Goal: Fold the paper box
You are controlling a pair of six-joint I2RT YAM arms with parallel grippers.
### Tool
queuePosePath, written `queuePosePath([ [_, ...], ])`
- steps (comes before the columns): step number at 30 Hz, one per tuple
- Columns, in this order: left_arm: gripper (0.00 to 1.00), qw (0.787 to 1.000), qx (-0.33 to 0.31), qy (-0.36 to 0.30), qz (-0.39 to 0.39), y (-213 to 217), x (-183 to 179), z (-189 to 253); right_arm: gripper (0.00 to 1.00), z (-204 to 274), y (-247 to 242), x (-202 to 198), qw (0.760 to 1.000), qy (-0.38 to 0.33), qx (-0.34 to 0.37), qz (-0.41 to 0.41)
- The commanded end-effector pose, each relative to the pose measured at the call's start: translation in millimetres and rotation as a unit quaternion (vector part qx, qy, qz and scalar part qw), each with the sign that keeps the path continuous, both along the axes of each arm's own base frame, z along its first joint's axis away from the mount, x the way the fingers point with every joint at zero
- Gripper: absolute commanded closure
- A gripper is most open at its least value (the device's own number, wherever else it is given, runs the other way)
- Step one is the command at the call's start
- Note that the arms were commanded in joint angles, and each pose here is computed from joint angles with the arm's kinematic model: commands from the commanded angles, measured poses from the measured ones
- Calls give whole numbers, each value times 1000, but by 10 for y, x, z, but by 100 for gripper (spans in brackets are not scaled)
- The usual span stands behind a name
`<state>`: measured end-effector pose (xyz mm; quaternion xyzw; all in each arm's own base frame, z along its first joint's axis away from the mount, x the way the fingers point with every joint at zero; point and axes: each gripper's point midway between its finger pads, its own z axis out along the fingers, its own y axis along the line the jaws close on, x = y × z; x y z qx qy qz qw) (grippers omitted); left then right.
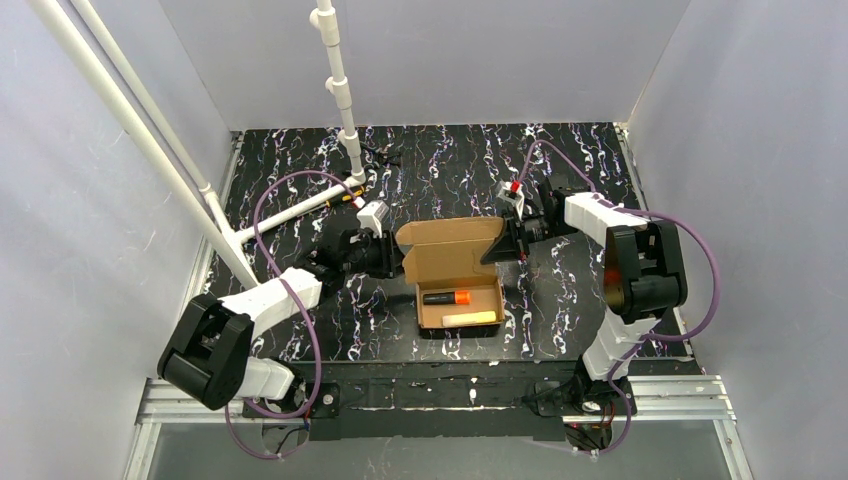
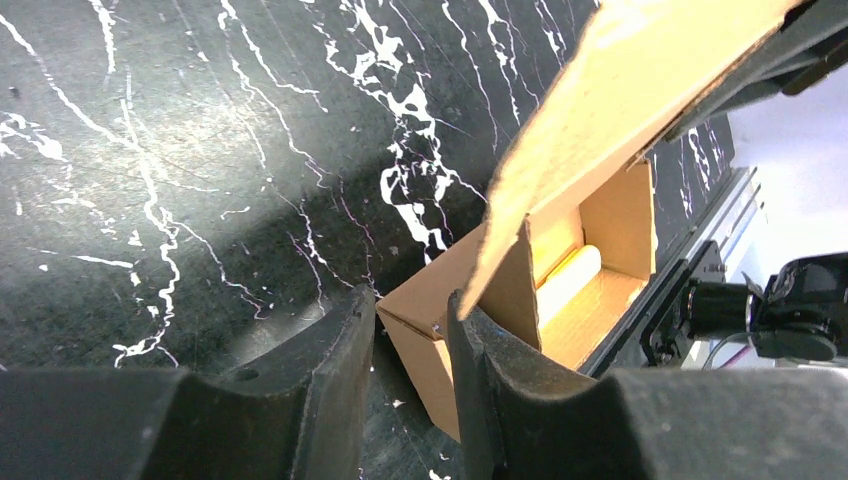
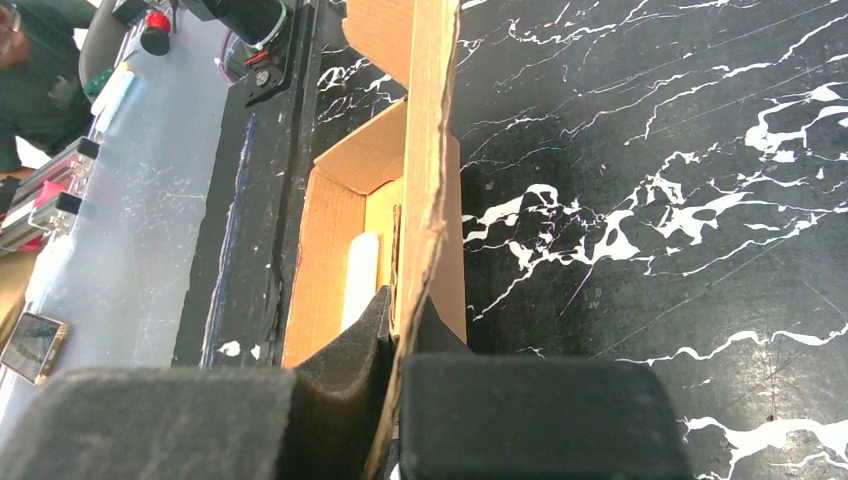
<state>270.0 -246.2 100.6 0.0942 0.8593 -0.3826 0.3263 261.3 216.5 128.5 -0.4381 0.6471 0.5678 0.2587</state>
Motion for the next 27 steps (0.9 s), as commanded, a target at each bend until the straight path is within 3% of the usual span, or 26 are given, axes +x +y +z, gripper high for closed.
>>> queuePosePath([
  [1,67,998,-13,-42,-50,-137,-67,225,99,71,40,66,1000,-10,4,3],
  [11,59,993,-45,-44,-98,-237,-234,328,99,64,40,72,1000,-9,-3,1],
  [15,50,993,-48,-57,-93,-172,-314,369,99,53,35,87,1000,-9,-8,-2],
  [27,45,992,-59,-49,-102,-106,-486,339,99,62,38,79,1000,-8,-7,-1],
])
